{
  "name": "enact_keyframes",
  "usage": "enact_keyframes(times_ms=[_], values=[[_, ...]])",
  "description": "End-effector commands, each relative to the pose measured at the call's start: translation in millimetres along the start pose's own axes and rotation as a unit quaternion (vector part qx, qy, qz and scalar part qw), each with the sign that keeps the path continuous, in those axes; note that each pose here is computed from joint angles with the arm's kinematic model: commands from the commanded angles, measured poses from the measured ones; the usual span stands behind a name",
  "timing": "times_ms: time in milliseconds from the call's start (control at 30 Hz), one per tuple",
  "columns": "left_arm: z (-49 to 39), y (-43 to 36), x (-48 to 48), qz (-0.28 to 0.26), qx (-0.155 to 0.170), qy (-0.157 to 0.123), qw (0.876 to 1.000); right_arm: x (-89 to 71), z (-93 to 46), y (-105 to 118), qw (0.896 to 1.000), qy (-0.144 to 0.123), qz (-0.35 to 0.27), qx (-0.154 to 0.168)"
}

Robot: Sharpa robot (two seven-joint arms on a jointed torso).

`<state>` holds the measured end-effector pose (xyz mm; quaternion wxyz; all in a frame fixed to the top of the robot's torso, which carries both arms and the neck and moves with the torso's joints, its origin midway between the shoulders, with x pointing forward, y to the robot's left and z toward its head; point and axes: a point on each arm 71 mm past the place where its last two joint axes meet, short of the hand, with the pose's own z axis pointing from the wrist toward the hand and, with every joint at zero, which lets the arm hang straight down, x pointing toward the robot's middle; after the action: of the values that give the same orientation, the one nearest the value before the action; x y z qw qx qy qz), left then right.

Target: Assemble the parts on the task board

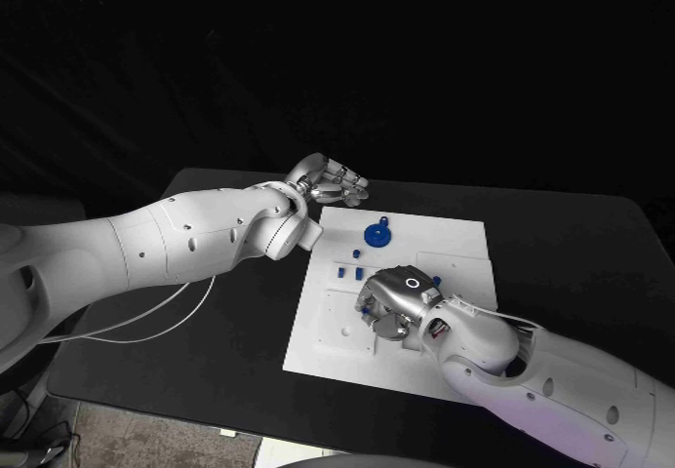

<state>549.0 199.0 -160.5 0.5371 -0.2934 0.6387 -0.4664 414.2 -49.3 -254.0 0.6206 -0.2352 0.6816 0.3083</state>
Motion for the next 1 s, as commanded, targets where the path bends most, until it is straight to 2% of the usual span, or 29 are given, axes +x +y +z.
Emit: enact_keyframes(times_ms=[33,300,767,1000], values=[[0.3,-2.0,1.9,-0.004,0.003,0.006,1.000,8.9,-1.9,-2,1.000,0.024,-0.002,0.001],[-0.3,-1.5,1.0,-0.004,0.002,0.006,1.000,9.0,-4.1,-6,1.000,0.020,0.013,0.002],[-0.5,-0.6,-0.7,-0.004,0.001,0.005,1.000,1.9,-7.7,-8,0.999,-0.022,0.033,0.007],[-0.3,0.0,-1.8,-0.003,0.000,0.003,1.000,-4.8,-16.8,-8,0.998,-0.036,0.052,0.007]])
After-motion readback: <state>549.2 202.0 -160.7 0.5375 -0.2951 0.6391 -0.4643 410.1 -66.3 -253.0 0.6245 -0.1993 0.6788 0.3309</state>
